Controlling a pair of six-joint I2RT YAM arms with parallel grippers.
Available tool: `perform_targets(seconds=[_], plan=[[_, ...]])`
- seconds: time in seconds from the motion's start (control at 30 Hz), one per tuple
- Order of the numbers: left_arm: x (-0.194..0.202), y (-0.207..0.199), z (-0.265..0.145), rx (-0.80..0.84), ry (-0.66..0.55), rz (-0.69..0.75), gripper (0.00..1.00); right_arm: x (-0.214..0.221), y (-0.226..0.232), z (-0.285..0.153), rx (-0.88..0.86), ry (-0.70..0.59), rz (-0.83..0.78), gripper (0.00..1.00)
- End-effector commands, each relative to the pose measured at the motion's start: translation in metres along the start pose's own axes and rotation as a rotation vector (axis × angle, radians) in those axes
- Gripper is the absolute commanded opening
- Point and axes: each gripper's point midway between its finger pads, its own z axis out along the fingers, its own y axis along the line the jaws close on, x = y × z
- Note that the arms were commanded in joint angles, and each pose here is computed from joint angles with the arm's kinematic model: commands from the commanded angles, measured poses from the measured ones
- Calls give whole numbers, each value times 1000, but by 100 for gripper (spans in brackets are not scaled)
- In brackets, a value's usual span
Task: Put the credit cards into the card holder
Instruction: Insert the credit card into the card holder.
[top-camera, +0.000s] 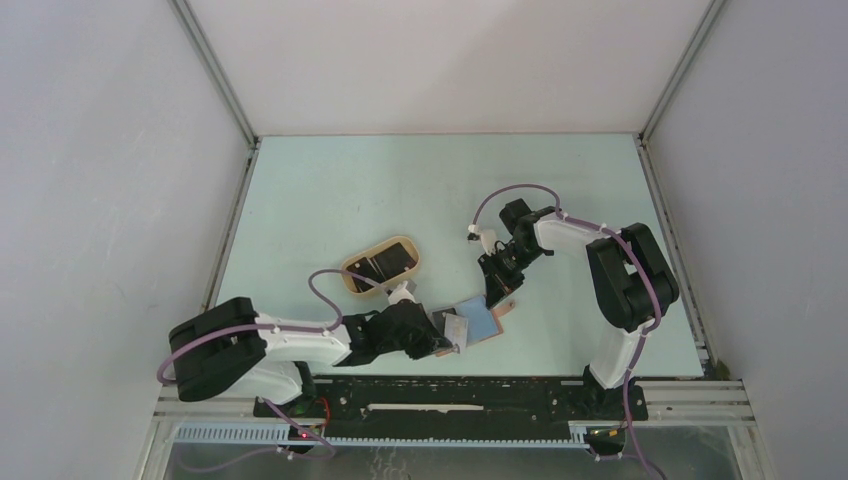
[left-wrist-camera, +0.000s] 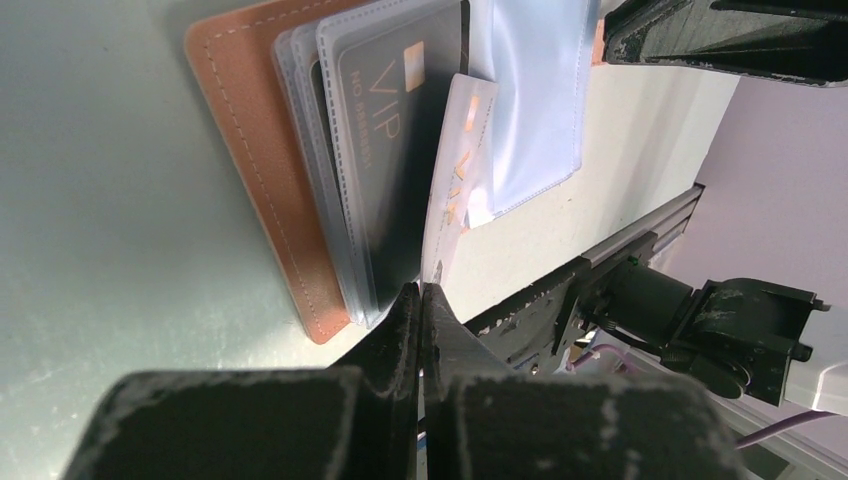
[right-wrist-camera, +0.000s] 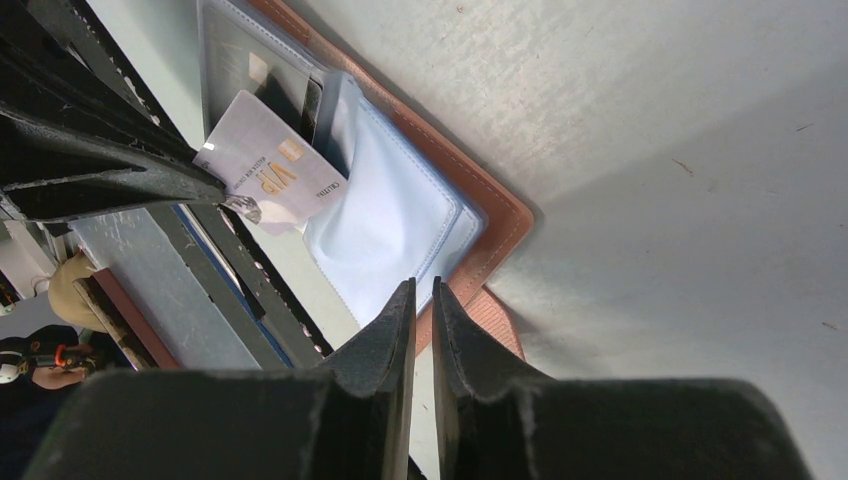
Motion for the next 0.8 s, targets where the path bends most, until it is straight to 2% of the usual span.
perform_targets(seconds=[0.0,0.13,0.77], plan=[[-8,23,-5,-98,-40,17,0,-13,7,-5,-4,-26,-11,19],[-14,25,-9,-114,-61,28,0,-13,6,-4,-3,-25,-13,18],[-12,15,-12,-172,12,53,0,-15,10,-7,-7,-36,-20,18]])
